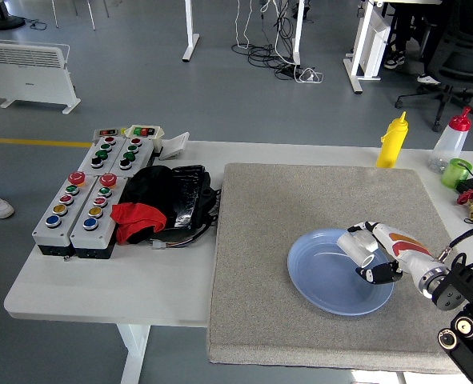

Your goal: Pick pipe place plate twice

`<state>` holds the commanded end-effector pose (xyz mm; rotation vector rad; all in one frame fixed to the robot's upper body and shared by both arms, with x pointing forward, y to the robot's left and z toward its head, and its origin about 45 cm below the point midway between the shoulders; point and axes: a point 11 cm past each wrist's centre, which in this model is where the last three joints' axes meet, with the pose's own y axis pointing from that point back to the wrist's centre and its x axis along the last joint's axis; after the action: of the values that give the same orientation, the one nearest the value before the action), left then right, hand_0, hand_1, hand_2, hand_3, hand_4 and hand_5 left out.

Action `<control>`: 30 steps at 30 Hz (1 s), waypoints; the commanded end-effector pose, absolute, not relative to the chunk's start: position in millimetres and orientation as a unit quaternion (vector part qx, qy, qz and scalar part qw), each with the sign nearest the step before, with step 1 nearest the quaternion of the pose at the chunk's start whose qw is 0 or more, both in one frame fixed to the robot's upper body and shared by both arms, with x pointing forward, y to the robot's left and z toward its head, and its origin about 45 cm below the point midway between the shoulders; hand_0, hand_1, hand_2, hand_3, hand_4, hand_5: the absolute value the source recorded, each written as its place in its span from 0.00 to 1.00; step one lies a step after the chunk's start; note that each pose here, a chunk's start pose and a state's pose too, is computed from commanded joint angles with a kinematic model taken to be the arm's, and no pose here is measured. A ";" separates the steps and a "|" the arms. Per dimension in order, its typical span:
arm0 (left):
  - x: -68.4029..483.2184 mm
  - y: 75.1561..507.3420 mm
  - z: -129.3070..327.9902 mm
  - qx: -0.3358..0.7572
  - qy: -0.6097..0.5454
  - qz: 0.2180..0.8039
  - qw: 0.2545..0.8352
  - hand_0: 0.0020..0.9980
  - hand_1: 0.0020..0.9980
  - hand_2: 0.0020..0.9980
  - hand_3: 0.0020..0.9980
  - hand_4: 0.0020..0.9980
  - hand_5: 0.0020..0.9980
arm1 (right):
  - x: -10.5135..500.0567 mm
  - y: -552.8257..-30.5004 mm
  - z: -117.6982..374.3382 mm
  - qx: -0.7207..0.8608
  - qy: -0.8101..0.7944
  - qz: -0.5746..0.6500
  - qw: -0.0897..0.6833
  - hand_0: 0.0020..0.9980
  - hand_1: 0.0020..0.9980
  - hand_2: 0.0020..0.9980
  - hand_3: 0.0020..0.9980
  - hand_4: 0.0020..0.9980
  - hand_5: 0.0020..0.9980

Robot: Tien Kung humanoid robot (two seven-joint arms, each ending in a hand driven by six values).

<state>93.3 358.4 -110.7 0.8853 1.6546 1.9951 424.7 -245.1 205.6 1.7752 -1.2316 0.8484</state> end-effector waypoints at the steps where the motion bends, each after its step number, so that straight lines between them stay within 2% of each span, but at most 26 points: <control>1: 93.6 358.3 -110.7 0.317 0.592 0.714 0.200 0.64 0.52 0.49 0.66 0.44 1.00 | 425.1 -245.7 204.7 0.700 -0.483 0.335 0.405 0.89 0.85 0.93 0.81 0.67 0.15; 4: 94.8 358.2 -110.4 0.316 0.592 0.714 0.201 0.64 0.52 0.49 0.66 0.44 1.00 | 426.1 -247.3 204.1 0.698 -0.480 0.339 0.410 0.89 0.85 0.93 0.81 0.67 0.15; 5: 95.0 358.0 -110.4 0.316 0.592 0.714 0.201 0.64 0.52 0.49 0.65 0.44 1.00 | 426.1 -247.9 204.9 0.699 -0.481 0.339 0.407 0.98 0.90 1.00 0.96 0.80 0.27; 10: 95.3 357.5 -110.4 0.315 0.593 0.713 0.201 0.64 0.52 0.49 0.65 0.44 1.00 | 426.1 -251.3 207.9 0.701 -0.487 0.335 0.399 0.98 0.90 1.00 0.96 0.80 0.27; 11: 95.3 357.5 -110.4 0.315 0.593 0.713 0.201 0.64 0.52 0.49 0.65 0.44 1.00 | 426.1 -251.5 208.1 0.701 -0.487 0.335 0.398 1.00 0.93 1.00 1.00 0.83 0.30; 20: 95.1 357.3 -110.5 0.315 0.593 0.713 0.200 0.64 0.52 0.48 0.65 0.44 1.00 | 430.4 -271.3 228.3 0.687 -0.523 0.330 0.382 1.00 0.93 1.00 1.00 0.83 0.31; 30: 93.6 356.9 -110.7 0.316 0.594 0.712 0.198 0.64 0.52 0.48 0.65 0.44 1.00 | 437.0 -329.5 218.9 0.653 -0.533 0.294 0.450 1.00 0.93 1.00 0.97 0.81 0.31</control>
<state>93.6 356.9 -110.7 0.8848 1.6637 1.9937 437.0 -329.5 218.9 1.6137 -1.3188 0.7274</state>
